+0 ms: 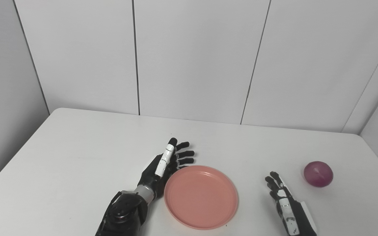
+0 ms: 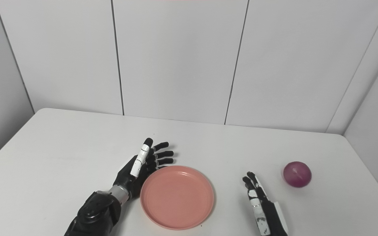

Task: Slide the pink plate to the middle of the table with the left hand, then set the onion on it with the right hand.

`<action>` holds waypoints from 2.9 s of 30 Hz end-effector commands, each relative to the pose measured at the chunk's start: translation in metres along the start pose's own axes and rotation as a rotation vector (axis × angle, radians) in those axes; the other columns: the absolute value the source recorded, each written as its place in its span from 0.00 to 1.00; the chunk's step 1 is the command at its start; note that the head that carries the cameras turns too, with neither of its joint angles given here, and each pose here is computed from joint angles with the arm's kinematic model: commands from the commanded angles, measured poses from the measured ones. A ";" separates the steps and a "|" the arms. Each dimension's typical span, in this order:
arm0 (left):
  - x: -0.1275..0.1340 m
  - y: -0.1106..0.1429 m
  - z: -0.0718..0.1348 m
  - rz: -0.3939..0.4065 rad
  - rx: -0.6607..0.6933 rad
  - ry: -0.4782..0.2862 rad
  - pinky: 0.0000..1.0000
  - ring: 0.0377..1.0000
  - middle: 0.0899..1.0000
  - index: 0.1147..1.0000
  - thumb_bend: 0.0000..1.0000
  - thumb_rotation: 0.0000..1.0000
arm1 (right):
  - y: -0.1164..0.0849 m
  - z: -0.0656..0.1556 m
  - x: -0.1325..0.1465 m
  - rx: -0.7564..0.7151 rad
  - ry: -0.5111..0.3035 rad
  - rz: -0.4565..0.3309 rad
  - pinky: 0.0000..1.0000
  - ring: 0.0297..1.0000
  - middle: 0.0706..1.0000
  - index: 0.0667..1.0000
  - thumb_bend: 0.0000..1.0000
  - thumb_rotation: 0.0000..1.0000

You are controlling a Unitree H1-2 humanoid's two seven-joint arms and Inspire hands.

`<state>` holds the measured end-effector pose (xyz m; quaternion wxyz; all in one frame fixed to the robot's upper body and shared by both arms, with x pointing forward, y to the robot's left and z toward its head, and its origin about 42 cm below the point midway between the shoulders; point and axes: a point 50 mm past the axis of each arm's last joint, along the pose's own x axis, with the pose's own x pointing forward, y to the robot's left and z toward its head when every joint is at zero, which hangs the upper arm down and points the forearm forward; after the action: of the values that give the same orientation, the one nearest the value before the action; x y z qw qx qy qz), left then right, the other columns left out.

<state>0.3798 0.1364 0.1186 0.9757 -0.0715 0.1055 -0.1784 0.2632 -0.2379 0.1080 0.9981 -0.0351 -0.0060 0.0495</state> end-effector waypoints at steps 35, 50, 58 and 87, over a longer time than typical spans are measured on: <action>-0.009 0.032 -0.008 0.053 0.018 0.133 0.72 0.75 0.75 0.76 0.76 0.98 | 0.032 0.007 0.006 -0.018 0.040 0.052 0.95 0.95 0.92 0.93 0.89 1.00; -0.008 0.043 -0.016 0.071 0.001 0.146 0.73 0.75 0.75 0.75 0.74 0.98 | 0.030 0.013 0.004 -0.126 -0.024 0.046 0.90 0.93 0.91 0.93 0.83 0.99; -0.005 0.053 -0.015 0.077 -0.001 0.133 0.74 0.76 0.75 0.77 0.73 0.99 | 0.014 0.053 0.012 -0.408 -0.182 -0.009 0.81 0.85 0.85 0.88 0.84 0.98; -0.016 0.038 -0.025 0.052 0.000 0.044 1.00 0.95 0.95 0.92 0.74 0.94 | -0.096 0.105 0.076 -1.301 -0.258 -0.316 0.75 0.79 0.80 0.83 0.79 0.73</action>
<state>0.3826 0.1719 0.1131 0.9832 -0.0672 0.0758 -0.1517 0.3334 -0.3111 0.1947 0.7864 -0.6007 -0.1230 -0.0748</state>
